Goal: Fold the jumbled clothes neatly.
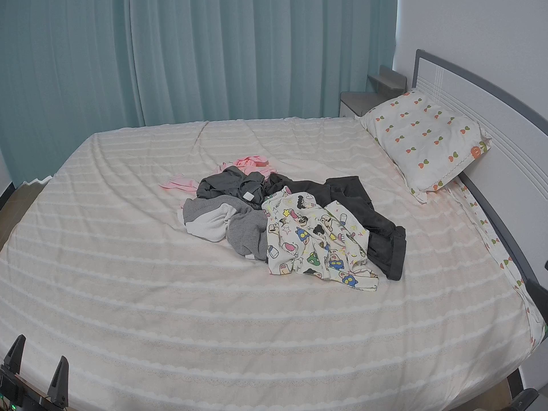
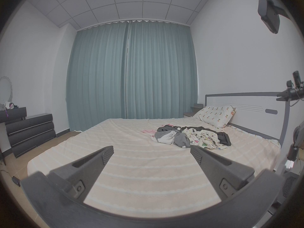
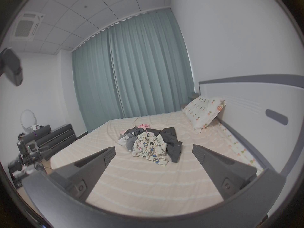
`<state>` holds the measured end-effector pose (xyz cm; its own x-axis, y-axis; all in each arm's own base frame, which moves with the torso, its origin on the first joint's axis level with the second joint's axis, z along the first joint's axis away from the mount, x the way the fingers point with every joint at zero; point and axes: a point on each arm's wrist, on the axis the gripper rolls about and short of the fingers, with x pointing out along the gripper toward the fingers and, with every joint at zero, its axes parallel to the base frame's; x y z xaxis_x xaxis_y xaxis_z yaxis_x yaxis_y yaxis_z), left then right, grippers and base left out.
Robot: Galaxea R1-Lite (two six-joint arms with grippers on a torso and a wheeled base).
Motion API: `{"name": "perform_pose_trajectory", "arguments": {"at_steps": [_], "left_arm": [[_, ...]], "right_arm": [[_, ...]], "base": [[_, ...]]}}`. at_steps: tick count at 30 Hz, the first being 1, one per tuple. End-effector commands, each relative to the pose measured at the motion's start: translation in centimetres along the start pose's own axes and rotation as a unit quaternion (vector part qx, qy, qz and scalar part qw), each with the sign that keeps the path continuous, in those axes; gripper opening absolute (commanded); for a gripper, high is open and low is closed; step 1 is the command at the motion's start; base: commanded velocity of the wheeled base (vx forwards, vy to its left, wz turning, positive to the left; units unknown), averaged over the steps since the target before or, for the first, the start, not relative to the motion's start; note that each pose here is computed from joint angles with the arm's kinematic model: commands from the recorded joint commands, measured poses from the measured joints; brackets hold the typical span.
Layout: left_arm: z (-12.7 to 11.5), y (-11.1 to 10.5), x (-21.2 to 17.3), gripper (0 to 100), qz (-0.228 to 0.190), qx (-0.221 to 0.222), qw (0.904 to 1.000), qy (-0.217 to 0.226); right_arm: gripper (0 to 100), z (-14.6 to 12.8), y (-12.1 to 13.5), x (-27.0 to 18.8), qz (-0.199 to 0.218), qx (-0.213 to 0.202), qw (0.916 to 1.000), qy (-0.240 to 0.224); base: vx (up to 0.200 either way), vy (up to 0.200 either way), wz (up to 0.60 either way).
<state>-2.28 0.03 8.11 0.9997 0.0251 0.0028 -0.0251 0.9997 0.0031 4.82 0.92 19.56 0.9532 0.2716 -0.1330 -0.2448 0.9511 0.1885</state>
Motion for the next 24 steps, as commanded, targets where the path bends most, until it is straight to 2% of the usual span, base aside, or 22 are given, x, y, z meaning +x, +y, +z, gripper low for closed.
{"name": "perform_pose_trajectory", "arguments": {"at_steps": [1,3,6,9,24], "left_arm": [[-0.5,0.0,0.1,100,0.000,0.000,1.0000,0.006],[-0.5,0.0,0.1,100,0.000,0.000,1.0000,0.006],[-0.5,0.0,0.1,100,0.000,0.000,1.0000,0.005],[-0.5,0.0,0.1,100,0.000,0.000,1.0000,0.006],[-0.5,0.0,0.1,100,0.000,0.000,1.0000,0.005]], "right_arm": [[100,-3.3,0.3,22.2,0.024,0.116,0.9721,0.203],[100,-4.2,0.2,23.9,0.016,0.123,0.9701,0.208],[100,-6.2,0.3,28.4,-0.012,0.159,0.9629,0.218],[100,-7.9,0.3,31.2,-0.037,0.171,0.9590,0.223],[100,-15.6,-1.5,39.3,-0.124,0.137,0.9524,0.243]], "base": [[0.000,0.000,0.00],[0.000,0.000,0.00],[0.000,0.000,0.00],[0.000,0.000,0.00],[0.000,0.000,0.00]]}}
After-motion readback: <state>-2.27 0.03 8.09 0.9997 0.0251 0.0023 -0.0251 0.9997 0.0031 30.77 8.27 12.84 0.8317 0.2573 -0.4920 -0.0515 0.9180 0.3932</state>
